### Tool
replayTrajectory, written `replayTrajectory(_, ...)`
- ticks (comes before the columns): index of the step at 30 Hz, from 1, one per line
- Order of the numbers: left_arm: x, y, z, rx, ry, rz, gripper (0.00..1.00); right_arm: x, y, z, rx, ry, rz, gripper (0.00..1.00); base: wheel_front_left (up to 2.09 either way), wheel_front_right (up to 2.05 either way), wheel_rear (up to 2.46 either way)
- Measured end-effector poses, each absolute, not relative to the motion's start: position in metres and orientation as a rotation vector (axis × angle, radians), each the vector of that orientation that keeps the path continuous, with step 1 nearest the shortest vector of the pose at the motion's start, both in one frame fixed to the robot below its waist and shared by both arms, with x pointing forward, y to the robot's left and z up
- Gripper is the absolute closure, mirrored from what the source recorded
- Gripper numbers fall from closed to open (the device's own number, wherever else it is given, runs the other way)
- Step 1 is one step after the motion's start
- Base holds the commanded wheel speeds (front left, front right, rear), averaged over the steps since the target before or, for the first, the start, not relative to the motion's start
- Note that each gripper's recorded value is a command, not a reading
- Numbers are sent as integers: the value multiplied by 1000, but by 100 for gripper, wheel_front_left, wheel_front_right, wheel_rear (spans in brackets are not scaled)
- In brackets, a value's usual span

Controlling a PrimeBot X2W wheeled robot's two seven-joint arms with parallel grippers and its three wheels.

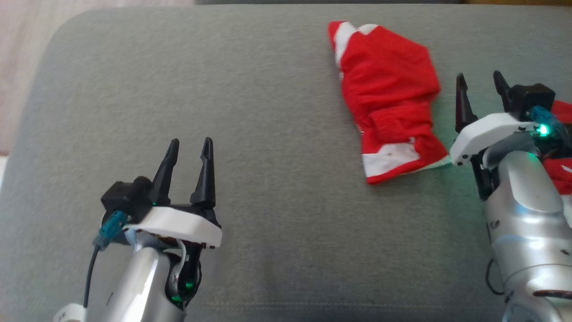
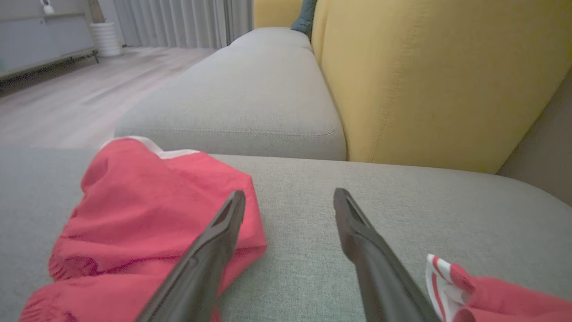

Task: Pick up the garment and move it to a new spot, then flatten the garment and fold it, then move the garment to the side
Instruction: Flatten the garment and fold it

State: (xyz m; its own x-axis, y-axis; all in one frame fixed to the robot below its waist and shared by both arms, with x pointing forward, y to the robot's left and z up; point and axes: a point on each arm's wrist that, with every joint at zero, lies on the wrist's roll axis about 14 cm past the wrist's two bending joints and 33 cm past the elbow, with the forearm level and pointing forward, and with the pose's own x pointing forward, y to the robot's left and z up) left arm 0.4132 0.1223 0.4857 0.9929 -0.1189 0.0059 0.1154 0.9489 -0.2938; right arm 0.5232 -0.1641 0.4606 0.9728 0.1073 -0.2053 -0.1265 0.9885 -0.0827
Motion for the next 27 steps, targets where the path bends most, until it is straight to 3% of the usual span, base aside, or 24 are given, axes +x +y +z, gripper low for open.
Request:
replayTrajectory(6,418,106,493,-311,-5,-171,0,507,-177,482,-19,108,78,0,0,0,0)
replayTrajectory(19,422,45,505,-343,-21,-359,0,396,-228,476,144,22,-87,0,0,0,0)
replayTrajectory(27,423,-27,490,-301,44,-601,0,387,-240,484,150,0,-123,0,0,0,0)
